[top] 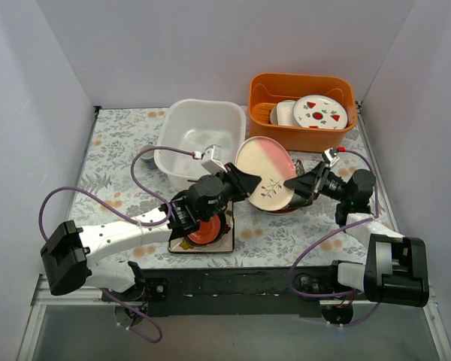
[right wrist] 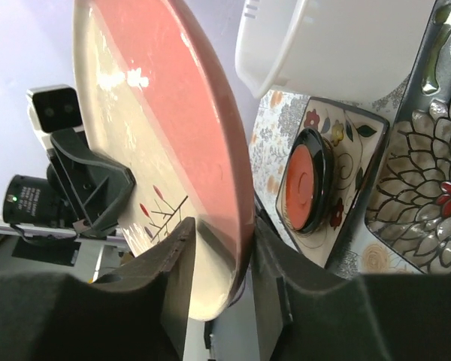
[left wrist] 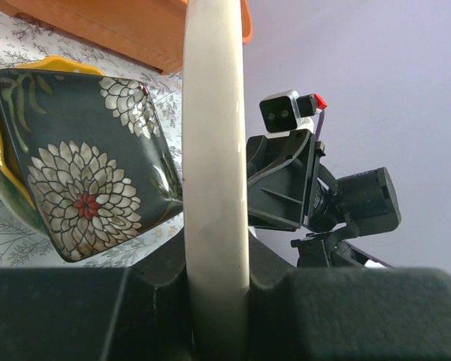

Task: Place the plates into the plastic bin on the countertop
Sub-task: Place the plate in the plastic bin.

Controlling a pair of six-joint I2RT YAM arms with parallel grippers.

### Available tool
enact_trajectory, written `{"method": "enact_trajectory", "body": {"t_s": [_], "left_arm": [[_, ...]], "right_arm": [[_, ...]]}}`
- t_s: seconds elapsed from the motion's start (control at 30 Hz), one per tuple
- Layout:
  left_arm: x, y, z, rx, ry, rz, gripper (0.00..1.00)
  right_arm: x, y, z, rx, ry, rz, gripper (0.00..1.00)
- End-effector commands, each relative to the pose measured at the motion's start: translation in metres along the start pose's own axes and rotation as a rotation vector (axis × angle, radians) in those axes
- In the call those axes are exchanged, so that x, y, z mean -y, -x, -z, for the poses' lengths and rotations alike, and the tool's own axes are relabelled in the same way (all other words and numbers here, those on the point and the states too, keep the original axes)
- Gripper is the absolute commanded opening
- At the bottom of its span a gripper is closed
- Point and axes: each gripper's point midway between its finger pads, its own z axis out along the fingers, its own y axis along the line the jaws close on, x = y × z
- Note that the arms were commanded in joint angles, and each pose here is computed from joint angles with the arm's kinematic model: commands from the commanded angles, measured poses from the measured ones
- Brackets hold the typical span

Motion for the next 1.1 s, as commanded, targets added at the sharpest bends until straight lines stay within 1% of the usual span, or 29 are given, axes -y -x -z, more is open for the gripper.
{"method": "enact_trajectory", "body": {"t_s": [0.0,0.07,0.13,0.17,0.43,0.47,0.57,0.67,1.07], "left_arm": [[-0.02,0.012,-0.005,0.01,0.09,-0.131,0.0],[-0.025,0.018,-0.008,0.007,0.096,-0.134,0.0],[-0.027,0.026,-0.011,0.006,0.099,-0.133,0.0],[-0.028,0.027,-0.011,0.005,0.101,-0.135,0.0],[-0.036,0.055,-0.017,0.019,0.094,-0.127,0.0],[-0.036,0.057,-0.017,0.018,0.09,-0.125,0.0],[-0.034,0.069,-0.015,0.034,0.079,-0.121,0.0],[-0.033,0.079,-0.013,0.047,0.067,-0.123,0.0],[-0.025,0.114,-0.007,0.092,0.02,-0.126,0.0]], "right_arm": [[-0.016,0.001,-0.001,-0.009,0.061,0.187,0.44],[-0.014,0.001,-0.002,-0.01,0.057,0.177,0.48],[-0.012,0.0,-0.002,-0.01,0.051,0.169,0.51],[-0.012,0.0,-0.002,-0.01,0.052,0.173,0.54],[-0.013,0.005,-0.003,-0.011,0.035,0.196,0.67],[-0.011,0.005,-0.003,-0.013,0.029,0.202,0.74],[-0.009,0.006,-0.003,-0.006,0.015,0.217,0.85],[-0.007,0.005,-0.002,-0.006,0.002,0.22,0.87],[-0.003,0.004,-0.002,-0.005,-0.005,0.217,0.88]]}}
